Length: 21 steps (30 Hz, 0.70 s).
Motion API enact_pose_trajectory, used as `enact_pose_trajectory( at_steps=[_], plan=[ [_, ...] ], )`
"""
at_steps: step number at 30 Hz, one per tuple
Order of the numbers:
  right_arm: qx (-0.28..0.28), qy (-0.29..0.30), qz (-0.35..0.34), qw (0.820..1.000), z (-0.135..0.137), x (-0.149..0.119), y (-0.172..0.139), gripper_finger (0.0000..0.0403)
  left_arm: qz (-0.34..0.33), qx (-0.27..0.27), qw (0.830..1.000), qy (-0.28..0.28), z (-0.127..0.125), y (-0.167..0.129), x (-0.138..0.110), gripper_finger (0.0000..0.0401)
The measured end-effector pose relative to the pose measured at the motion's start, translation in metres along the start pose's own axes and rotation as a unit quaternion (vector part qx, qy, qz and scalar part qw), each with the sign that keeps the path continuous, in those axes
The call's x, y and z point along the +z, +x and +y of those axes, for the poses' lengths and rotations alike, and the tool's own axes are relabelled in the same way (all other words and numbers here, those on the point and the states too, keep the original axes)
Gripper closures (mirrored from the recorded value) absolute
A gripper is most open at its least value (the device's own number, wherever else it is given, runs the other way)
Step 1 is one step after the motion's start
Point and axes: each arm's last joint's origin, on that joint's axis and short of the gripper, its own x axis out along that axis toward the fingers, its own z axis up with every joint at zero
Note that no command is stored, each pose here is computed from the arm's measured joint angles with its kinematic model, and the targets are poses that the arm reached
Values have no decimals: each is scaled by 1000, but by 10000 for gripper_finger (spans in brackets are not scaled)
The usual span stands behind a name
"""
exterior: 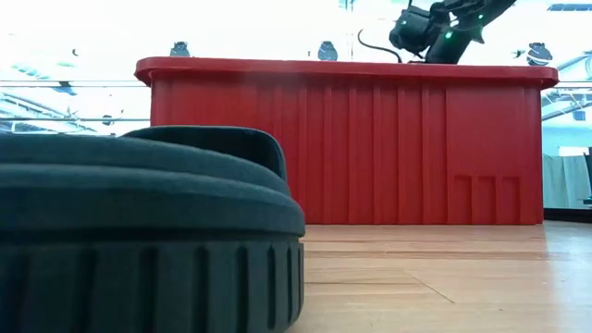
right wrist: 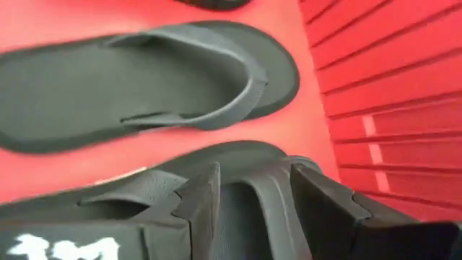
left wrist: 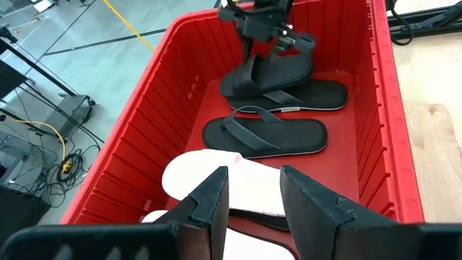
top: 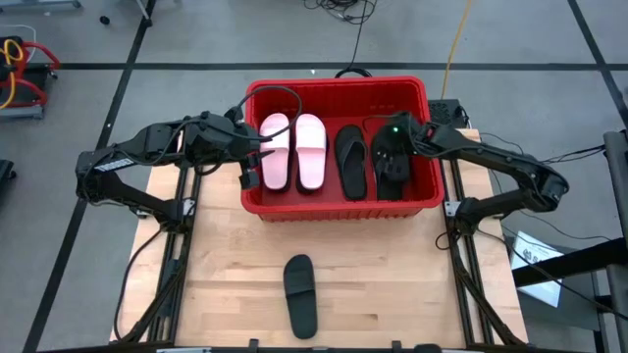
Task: Pick and place slides into bin
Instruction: Put the black slide into the red container
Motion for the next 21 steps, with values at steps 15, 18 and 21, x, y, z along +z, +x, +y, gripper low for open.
enact_pose_trajectory(
  at_steps=[15,18,21],
  plan=[
    [-30,-108,89,990,2,-4,28,243,0,0,1000,5,0,0,0,277],
    [-26,-112,95,989,2,-5,28,243,0,0,1000,5,0,0,0,277],
    [-28,-116,96,988,1,-8,30,243,0,0,1000,5,0,0,0,277]
  ],
)
